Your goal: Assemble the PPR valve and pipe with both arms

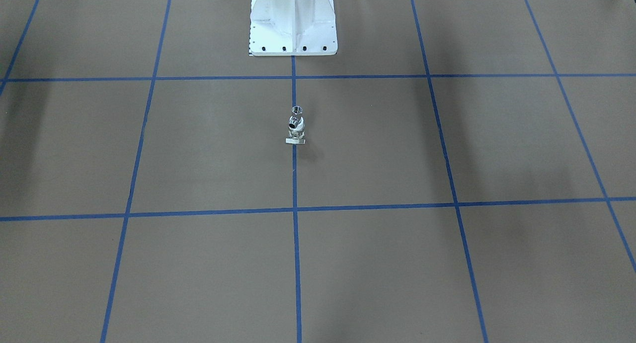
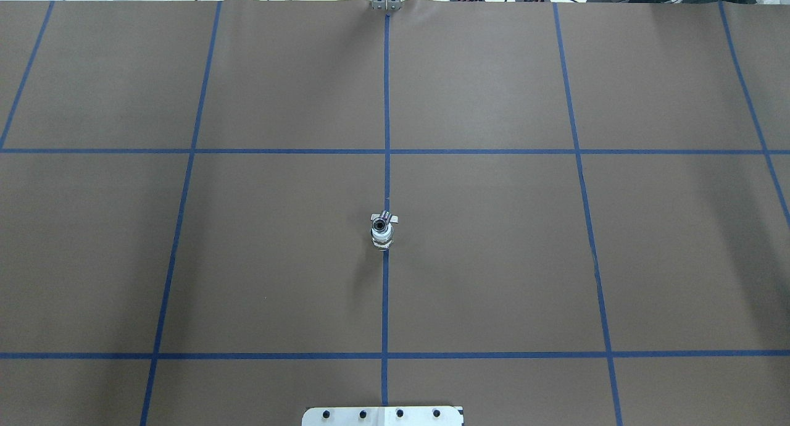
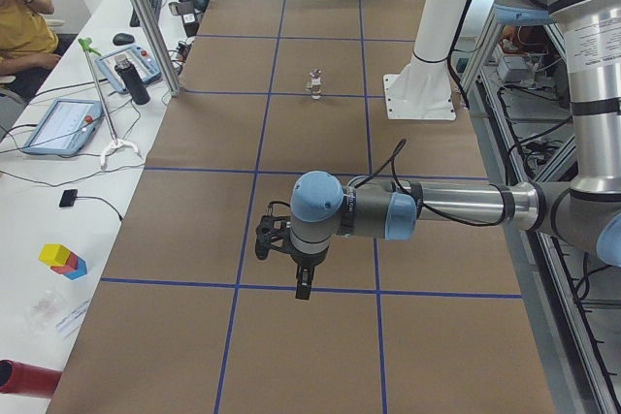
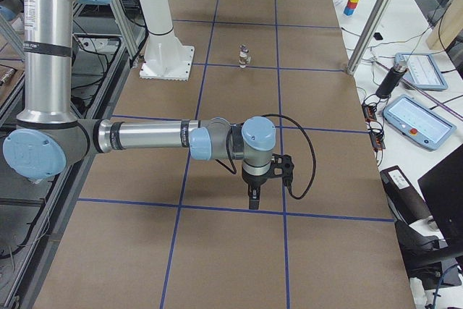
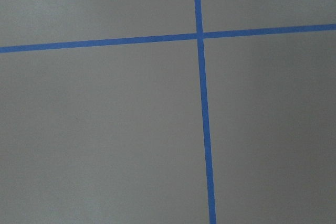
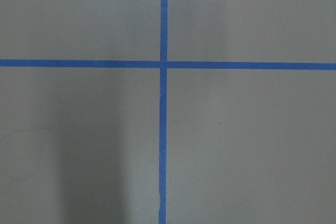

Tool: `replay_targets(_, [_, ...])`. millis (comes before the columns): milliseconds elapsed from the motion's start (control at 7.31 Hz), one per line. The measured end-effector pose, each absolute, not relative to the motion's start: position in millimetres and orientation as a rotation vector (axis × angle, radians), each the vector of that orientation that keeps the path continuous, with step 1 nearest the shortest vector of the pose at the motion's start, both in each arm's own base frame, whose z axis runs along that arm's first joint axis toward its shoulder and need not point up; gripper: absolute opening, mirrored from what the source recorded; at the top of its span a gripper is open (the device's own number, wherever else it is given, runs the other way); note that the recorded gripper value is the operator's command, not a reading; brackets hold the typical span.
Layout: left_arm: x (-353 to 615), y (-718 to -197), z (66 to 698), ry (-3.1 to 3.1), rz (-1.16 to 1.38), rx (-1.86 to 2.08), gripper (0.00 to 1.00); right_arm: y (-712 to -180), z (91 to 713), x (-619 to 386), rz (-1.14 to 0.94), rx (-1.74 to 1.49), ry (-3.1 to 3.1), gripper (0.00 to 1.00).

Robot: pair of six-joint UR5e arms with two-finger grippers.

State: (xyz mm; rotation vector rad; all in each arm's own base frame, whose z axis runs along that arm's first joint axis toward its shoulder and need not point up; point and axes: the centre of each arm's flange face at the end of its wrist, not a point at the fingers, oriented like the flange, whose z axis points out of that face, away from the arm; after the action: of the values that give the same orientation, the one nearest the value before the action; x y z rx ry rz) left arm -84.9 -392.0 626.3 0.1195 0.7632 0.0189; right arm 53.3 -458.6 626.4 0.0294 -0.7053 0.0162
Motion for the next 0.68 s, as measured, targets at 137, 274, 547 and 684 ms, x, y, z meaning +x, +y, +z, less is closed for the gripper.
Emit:
replay_targets(137, [-84.8, -392.0, 626.3, 0.763, 0.019, 0.119, 1.00, -458.4, 626.7, 53.2, 0.016, 0.028, -0.707, 1.00])
replay_targets(274, [-84.9, -392.0, 626.4, 0.762, 0.019, 0.119, 1.00, -458.1, 627.1, 53.1, 0.017, 0.028, -0.707, 1.00])
replay_targets(547, [-85.1, -391.4, 627.5, 0.761, 0.017, 0.117, 1.00, -457.9, 627.6, 53.1, 0.017, 0.027, -0.707, 1.00])
replay_targets(684, [-85.3, -391.2, 628.1, 0.761, 0.016, 0.116, 1.00, -457.8, 627.6, 53.2, 0.017, 0.027, -0.706, 1.00])
